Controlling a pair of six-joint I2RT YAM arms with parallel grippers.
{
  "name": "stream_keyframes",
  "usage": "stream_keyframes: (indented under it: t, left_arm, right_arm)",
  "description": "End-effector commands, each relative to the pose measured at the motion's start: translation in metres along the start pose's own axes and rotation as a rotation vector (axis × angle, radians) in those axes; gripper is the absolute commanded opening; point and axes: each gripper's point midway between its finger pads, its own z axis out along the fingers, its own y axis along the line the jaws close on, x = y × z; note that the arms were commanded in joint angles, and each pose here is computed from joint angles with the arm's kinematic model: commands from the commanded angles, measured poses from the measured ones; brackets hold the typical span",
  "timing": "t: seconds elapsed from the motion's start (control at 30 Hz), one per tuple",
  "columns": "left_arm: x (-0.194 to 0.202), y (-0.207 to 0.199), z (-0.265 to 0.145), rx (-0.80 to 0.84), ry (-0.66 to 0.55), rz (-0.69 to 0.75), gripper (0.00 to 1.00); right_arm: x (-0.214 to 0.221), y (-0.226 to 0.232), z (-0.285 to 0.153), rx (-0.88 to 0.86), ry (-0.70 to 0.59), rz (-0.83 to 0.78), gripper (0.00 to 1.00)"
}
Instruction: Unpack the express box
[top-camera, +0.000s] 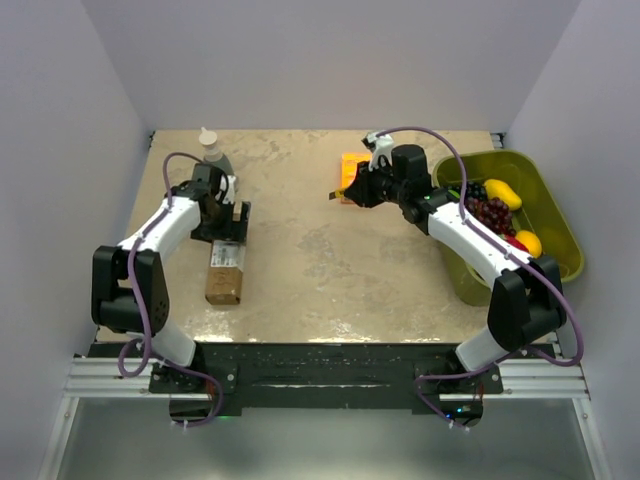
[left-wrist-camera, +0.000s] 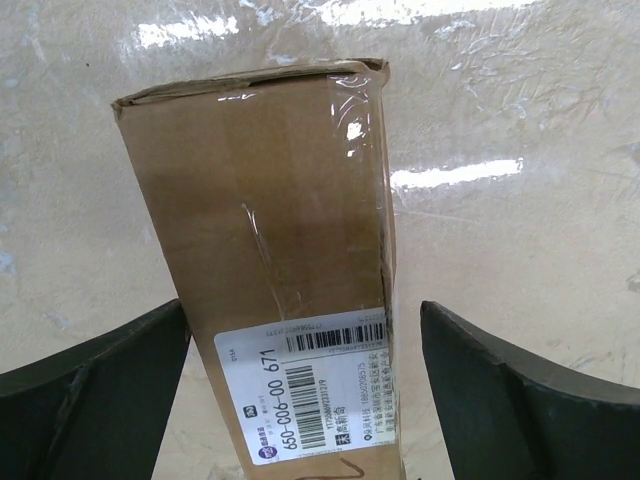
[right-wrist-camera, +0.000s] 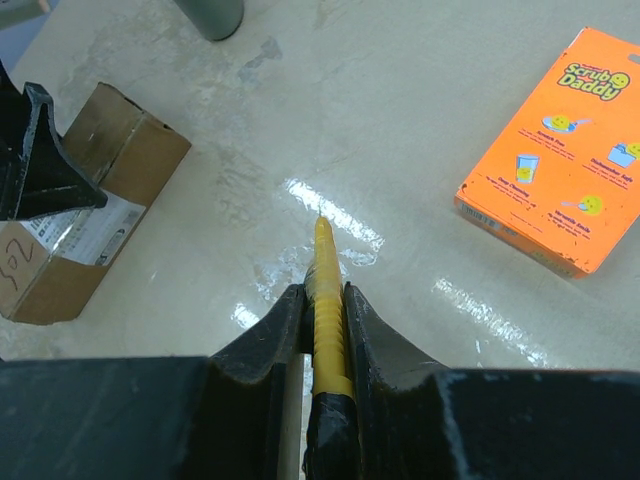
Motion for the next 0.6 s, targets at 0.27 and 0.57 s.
stream_keyframes:
  t: [0.27,0.57]
  left_arm:
    - [0.008,0.009,0.02,-0.036,0.072,0.016,0.72]
    - [-0.074,-0.104,-0.043,0.834,-0.278,-0.114,0.47]
  right_arm:
    - [-0.032,0.006,-0.009,-0.017,-0.066,-0.085,0.0]
    - [-0.048,-0.003,-0.027,0.04,-0.044,-0.166,0.0]
